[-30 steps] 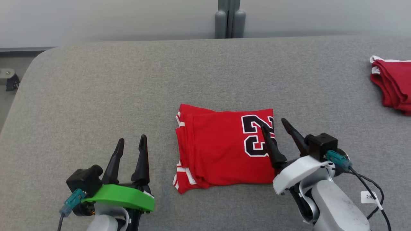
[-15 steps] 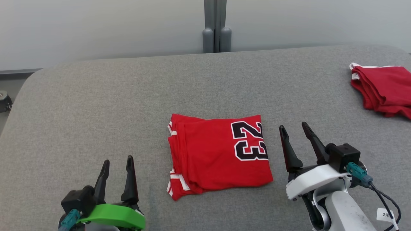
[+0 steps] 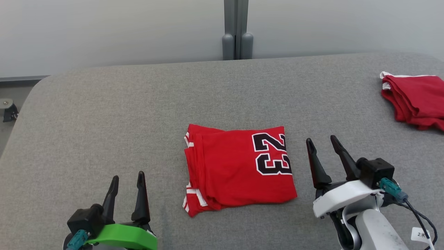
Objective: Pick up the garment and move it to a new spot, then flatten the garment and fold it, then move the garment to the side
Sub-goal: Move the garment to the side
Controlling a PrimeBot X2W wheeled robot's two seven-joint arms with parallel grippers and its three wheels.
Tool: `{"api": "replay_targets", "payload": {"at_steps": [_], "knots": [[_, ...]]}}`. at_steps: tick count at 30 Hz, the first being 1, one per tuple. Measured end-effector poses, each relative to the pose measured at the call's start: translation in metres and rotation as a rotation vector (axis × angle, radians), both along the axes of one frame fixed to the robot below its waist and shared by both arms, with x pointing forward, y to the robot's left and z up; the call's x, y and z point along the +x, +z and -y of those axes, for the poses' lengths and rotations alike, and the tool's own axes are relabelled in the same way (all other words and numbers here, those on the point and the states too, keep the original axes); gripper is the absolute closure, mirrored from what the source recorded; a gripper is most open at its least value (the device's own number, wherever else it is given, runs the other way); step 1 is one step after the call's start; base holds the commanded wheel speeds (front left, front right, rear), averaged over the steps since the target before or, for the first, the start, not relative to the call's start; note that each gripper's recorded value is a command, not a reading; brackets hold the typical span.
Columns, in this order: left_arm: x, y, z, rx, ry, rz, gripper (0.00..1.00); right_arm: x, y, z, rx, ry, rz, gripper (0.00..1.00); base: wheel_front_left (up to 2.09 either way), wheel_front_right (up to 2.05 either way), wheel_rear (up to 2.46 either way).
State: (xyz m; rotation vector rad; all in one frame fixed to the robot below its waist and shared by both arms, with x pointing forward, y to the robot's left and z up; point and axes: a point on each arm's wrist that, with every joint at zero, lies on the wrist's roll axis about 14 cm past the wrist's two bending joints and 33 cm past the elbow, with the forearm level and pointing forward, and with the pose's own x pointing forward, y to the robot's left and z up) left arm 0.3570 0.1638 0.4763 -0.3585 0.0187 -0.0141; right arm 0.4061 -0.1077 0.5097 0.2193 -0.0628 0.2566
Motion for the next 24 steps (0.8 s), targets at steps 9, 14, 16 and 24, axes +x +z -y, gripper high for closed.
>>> {"api": "replay_targets", "payload": {"at_steps": [9, 14, 16, 24], "knots": [[0.0, -0.004, -0.001, -0.001, 0.005, -0.009, 0.0, 0.016, -0.031, -0.003, -0.045, 0.04, -0.224, 0.0, 0.0, 0.0, 0.0], [-0.002, -0.003, -0.009, -0.002, 0.029, -0.008, 0.0, 0.024, -0.045, -0.01, -0.099, 0.102, -0.343, 0.0, 0.0, 0.0, 0.0], [-0.003, -0.002, -0.012, -0.002, 0.04, -0.006, 0.0, 0.024, -0.056, -0.014, -0.107, 0.126, -0.404, 0.0, 0.0, 0.0, 0.0], [-0.013, -0.001, -0.027, -0.017, 0.099, -0.008, 0.0, 0.024, -0.09, -0.027, -0.122, 0.199, -0.598, 0.0, 0.0, 0.0, 0.0]]}}
